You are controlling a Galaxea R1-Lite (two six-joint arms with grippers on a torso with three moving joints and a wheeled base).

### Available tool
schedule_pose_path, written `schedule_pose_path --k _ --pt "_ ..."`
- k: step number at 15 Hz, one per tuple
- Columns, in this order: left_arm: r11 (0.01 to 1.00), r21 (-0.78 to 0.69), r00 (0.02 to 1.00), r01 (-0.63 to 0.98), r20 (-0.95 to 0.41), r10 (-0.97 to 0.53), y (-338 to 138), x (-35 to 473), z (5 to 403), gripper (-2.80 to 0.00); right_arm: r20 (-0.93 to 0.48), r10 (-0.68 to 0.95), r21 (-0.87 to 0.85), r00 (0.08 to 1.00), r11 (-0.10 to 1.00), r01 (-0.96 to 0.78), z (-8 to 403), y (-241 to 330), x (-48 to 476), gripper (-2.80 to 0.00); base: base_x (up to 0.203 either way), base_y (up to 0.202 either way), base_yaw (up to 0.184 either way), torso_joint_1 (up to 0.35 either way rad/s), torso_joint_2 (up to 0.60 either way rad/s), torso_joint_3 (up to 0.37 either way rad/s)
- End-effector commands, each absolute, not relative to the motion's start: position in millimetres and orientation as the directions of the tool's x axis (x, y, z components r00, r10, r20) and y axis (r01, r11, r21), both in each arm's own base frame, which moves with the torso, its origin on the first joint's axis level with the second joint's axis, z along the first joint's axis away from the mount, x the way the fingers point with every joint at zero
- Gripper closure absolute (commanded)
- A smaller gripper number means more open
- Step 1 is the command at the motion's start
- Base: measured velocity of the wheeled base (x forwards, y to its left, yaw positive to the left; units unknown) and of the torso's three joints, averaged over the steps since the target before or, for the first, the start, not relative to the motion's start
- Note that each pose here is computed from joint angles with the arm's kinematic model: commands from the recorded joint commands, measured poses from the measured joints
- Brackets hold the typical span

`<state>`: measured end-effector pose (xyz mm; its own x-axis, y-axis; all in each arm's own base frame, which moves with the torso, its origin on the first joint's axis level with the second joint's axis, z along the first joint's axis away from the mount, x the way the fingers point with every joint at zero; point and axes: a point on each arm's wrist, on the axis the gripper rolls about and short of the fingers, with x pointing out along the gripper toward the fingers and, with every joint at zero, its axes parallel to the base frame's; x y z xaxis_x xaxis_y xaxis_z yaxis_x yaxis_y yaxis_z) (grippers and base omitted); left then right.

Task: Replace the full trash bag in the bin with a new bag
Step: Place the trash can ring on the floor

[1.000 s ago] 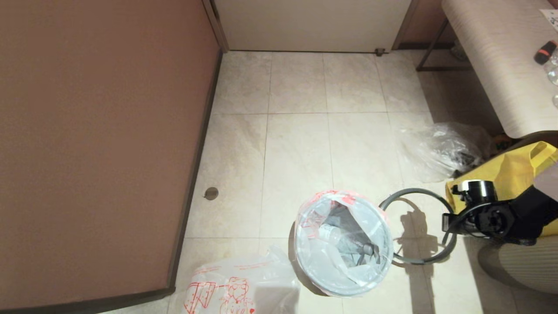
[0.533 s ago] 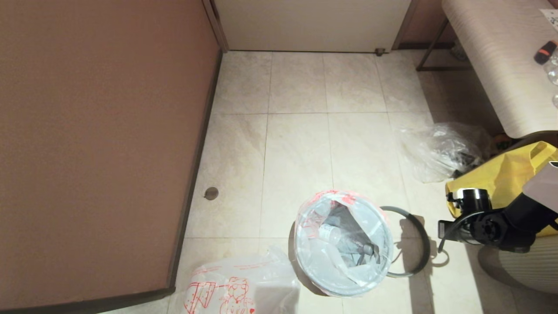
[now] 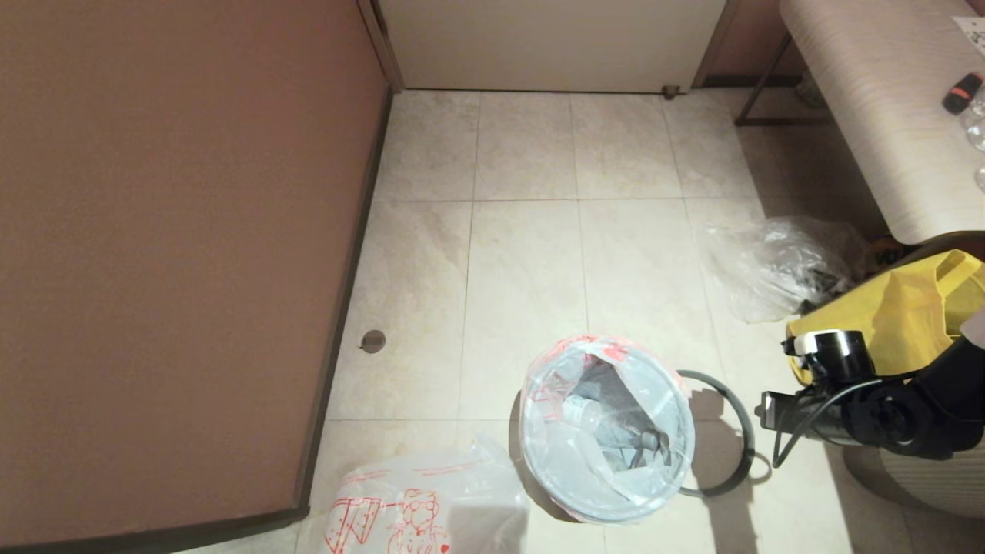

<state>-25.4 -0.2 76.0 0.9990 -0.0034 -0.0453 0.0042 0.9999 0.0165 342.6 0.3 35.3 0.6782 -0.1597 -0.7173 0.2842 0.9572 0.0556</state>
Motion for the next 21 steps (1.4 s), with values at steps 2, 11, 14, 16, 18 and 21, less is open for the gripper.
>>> schedule_pose_path --k 2,11,14,16,18,21 --pt "1.0 0.017 0.999 0.004 -0.048 -0.003 -0.2 -25.3 75.9 0.0 -0.696 -0.101 0.129 0.711 0.956 0.262 59.0 14.1 322.7 0.0 0.0 0.0 0.0 0.0 0.0 0.0" --pt "1.0 0.017 0.999 0.004 -0.048 -0.003 -0.2 -25.3 75.9 0.0 -0.801 0.137 0.291 0.583 0.939 0.18 2.8 28.8 316.2 0.0 0.0 0.0 0.0 0.0 0.0 0.0" --pt "1.0 0.017 0.999 0.004 -0.048 -0.003 -0.2 -25.3 75.9 0.0 -0.905 0.132 0.222 0.405 0.957 0.184 -6.6 36.2 294.5 0.0 0.0 0.0 0.0 0.0 0.0 0.0" --pt "1.0 0.017 0.999 0.004 -0.048 -0.003 -0.2 -25.3 75.9 0.0 -0.922 0.173 0.24 0.346 0.958 0.158 10.6 39.3 279.7 0.0 0.0 0.0 0.0 0.0 0.0 0.0" --pt "1.0 0.017 0.999 0.004 -0.046 -0.003 -0.2 -25.3 76.1 0.0 -0.883 0.344 0.398 0.321 0.909 0.121 23.7 50.9 269.8 0.0 0.0 0.0 0.0 0.0 0.0 0.0" --pt "1.0 0.017 0.999 0.004 -0.047 -0.003 -0.2 -25.3 75.9 0.0 -0.879 0.369 0.417 0.301 0.902 0.111 24.3 62.9 262.7 0.0 0.0 0.0 0.0 0.0 0.0 0.0"
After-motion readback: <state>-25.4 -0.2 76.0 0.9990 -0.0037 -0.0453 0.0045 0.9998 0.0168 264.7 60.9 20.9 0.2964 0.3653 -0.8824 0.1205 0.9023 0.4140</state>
